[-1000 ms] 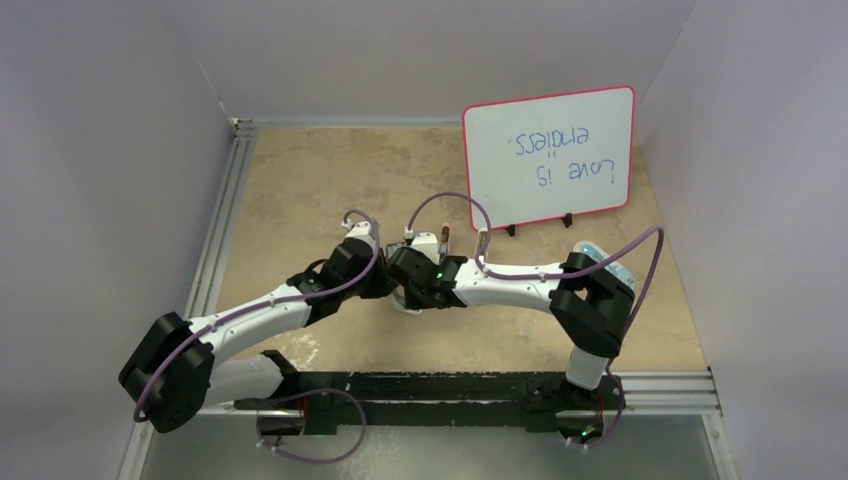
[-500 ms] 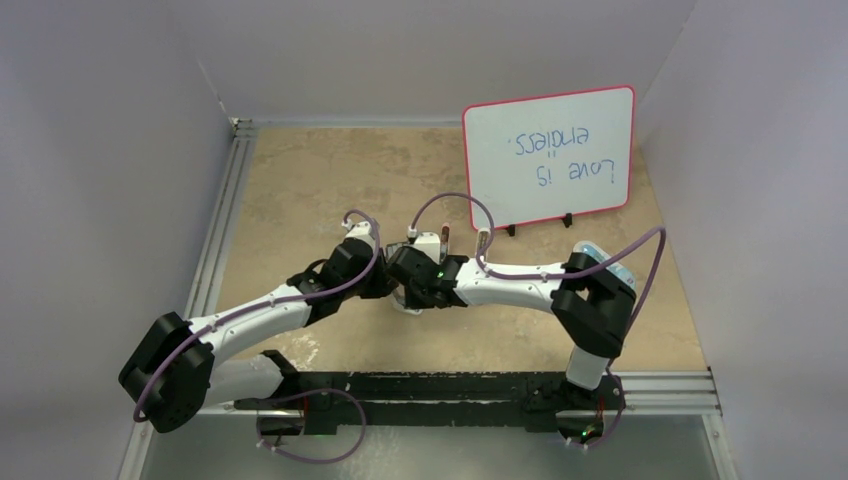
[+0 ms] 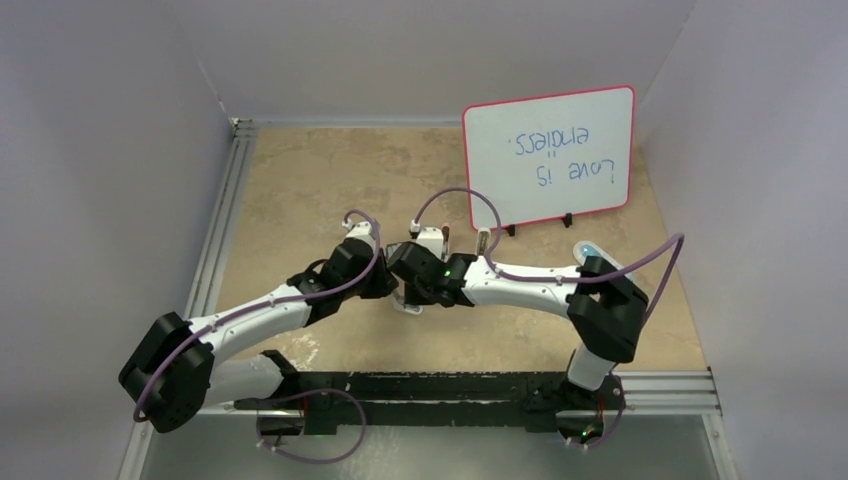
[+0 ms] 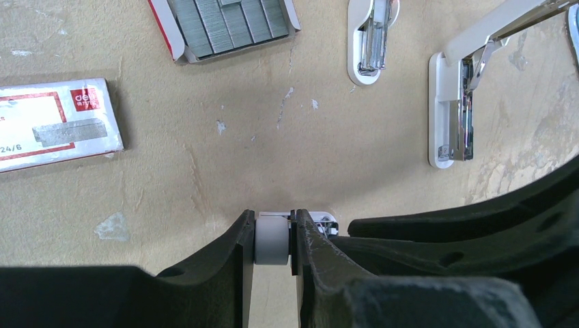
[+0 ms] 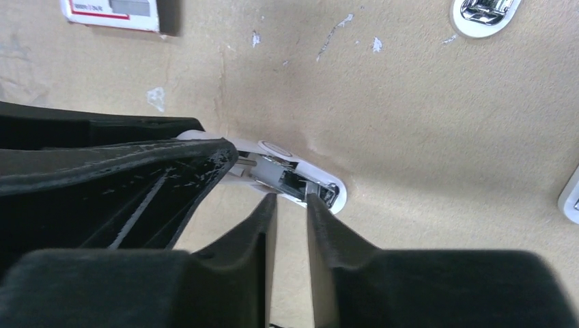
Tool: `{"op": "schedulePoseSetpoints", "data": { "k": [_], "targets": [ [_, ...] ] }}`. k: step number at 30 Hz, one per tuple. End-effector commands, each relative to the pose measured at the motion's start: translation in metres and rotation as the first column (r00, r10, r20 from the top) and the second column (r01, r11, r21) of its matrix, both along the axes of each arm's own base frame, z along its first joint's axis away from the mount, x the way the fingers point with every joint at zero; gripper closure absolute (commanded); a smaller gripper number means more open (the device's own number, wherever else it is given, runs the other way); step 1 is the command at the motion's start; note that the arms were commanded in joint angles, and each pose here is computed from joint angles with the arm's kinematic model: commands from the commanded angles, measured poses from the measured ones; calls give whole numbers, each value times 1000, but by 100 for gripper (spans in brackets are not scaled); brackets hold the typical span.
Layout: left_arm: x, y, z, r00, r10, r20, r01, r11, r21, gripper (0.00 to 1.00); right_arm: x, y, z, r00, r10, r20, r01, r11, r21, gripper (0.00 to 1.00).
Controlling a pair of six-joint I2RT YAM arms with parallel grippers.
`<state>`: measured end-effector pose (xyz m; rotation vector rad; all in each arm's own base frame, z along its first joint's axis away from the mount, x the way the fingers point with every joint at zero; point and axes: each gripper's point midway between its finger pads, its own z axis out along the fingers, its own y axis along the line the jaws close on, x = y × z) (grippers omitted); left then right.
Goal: Load the staples into the stapler
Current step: Pick up the stapler.
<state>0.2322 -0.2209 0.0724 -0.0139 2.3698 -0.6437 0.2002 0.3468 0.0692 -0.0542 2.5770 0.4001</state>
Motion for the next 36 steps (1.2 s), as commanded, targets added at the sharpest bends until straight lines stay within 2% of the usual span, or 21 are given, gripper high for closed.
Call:
{"op": "schedulePoseSetpoints", "data": {
  "k": [1,5,15,21,27,36],
  "targets": [
    [4,0,4,1000,-5,30,5,1000,1,92,0,1,-7,1000,10,2,-10,1000,-21,70],
    [4,0,5,999,-6,34,6,1000,-1,92,-1,1,-13,1000,23,-9,-23,999,-35,68],
    [5,0,6,999,-6,36,6,1000,-2,92,-5,2,-28,998,33,-47,-36,997,-65,77],
    [4,0,6,999,-7,36,7,1000,-2,92,-10,-2,-28,997,21,-71,-26,997,-70,91],
    [4,0,4,999,-11,32,10,1000,3,92,-4,-1,-14,1000,-3,-31,2,999,-45,97],
    [4,0,2,999,-20,29,19,1000,12,92,9,-1,15,997,-51,54,50,999,20,98]
  ]
}}
